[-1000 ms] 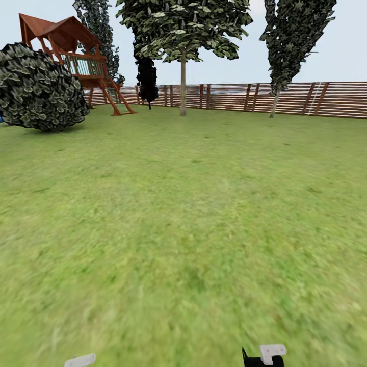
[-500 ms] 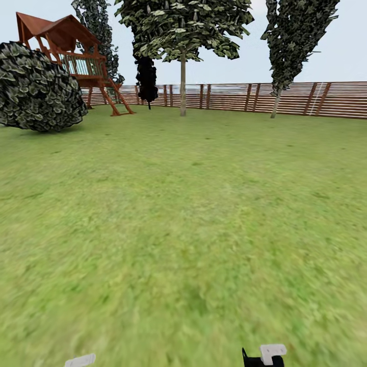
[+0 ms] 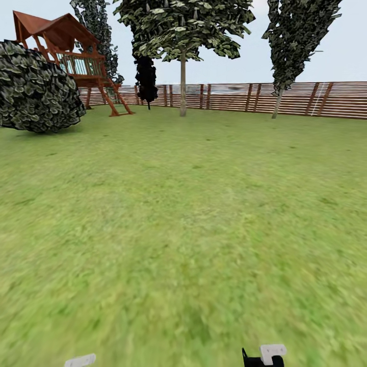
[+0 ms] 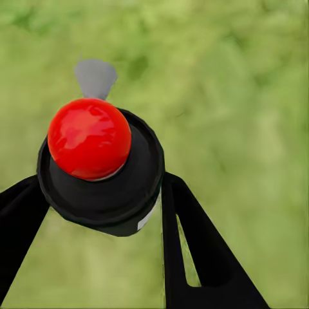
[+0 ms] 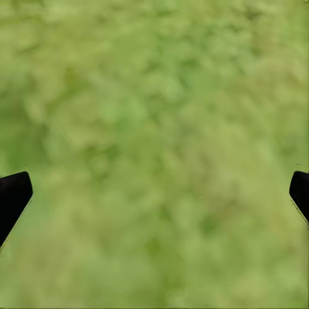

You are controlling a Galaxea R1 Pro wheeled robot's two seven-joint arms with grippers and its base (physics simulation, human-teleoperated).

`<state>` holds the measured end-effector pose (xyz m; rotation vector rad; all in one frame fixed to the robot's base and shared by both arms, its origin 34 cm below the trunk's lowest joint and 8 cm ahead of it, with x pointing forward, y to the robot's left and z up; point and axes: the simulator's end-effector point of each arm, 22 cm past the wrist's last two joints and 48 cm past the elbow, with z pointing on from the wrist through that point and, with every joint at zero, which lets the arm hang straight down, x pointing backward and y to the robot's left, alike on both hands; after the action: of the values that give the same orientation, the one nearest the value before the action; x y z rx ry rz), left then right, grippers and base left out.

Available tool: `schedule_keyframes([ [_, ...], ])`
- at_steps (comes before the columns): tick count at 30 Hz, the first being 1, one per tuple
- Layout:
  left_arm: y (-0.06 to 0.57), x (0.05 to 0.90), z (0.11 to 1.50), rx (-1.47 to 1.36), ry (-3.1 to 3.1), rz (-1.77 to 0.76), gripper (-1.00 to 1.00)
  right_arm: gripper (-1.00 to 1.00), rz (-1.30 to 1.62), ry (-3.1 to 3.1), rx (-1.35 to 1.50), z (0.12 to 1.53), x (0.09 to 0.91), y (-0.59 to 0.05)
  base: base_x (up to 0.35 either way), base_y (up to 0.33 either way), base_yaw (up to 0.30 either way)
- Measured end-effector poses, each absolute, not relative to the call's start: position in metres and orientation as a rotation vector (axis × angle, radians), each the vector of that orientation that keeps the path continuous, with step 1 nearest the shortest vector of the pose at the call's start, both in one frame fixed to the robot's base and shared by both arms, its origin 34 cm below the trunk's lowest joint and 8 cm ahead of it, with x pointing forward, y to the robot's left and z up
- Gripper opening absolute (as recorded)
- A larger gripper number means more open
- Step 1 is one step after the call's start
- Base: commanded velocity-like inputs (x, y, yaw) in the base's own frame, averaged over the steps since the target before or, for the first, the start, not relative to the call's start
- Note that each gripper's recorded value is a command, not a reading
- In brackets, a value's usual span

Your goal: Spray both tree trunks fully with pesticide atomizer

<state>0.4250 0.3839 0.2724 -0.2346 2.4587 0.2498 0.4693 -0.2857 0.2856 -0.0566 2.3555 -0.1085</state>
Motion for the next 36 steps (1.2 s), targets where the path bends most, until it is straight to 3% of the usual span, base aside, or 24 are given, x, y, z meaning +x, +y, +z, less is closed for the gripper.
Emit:
schedule_keyframes([
  [36, 0.3839, 0.4250, 0.2724, -0.234, 2.459, 0.250, -1.00, 1.00, -0.109, 2.356, -0.057, 0.2855, 0.4691, -0.2858, 0.339, 0.000, 0.000],
])
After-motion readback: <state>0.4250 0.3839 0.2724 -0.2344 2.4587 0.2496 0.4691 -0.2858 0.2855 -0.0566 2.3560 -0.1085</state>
